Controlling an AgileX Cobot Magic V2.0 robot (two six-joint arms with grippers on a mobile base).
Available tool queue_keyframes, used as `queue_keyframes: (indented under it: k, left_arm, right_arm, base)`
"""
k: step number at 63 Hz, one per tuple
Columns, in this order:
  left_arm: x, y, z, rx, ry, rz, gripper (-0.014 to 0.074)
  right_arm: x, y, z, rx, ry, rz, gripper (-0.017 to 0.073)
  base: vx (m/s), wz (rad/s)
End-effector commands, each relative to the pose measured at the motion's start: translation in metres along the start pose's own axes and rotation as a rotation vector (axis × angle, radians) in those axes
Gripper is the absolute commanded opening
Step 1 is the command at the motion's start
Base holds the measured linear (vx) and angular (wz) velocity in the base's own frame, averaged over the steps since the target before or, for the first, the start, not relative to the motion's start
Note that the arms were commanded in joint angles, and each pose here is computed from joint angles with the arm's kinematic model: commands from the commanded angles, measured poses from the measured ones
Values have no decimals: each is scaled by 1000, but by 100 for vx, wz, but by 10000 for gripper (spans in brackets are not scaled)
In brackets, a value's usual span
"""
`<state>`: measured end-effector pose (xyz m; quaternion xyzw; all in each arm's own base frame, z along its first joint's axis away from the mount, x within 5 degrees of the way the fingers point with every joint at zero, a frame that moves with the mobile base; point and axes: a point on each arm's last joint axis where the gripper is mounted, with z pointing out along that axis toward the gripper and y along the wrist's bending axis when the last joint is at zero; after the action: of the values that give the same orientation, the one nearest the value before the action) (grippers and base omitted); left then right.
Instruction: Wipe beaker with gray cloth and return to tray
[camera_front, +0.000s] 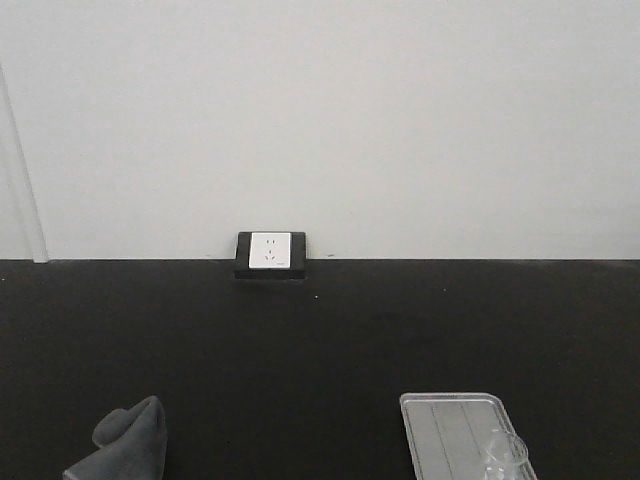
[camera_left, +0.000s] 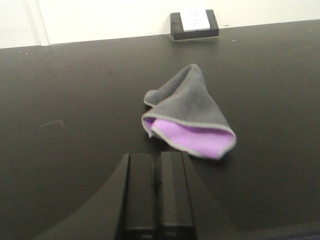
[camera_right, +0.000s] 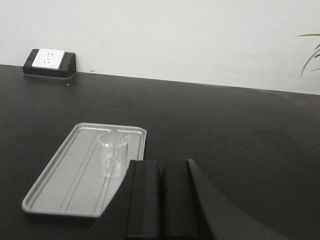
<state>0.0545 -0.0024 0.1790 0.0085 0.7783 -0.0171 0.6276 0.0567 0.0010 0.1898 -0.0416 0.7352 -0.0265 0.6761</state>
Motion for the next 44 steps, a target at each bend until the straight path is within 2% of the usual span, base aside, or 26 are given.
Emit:
queue_keyframes:
  k: [1,23,44]
  left_arm:
    - [1,0,1,-2,-81,-3,-6]
    - [1,0,1,-2,-81,-3,-6]
    - [1,0,1,-2,-81,-3,-6]
  right_arm:
    - [-6,-1,-1,9,-88,-16,-10]
    - [-6,-1,-1,9,-88,-16,-10]
    - [-6,-1,-1,9,-88,-16,-10]
  base:
    - [29,3]
    - [24,-1]
    - [10,-2]
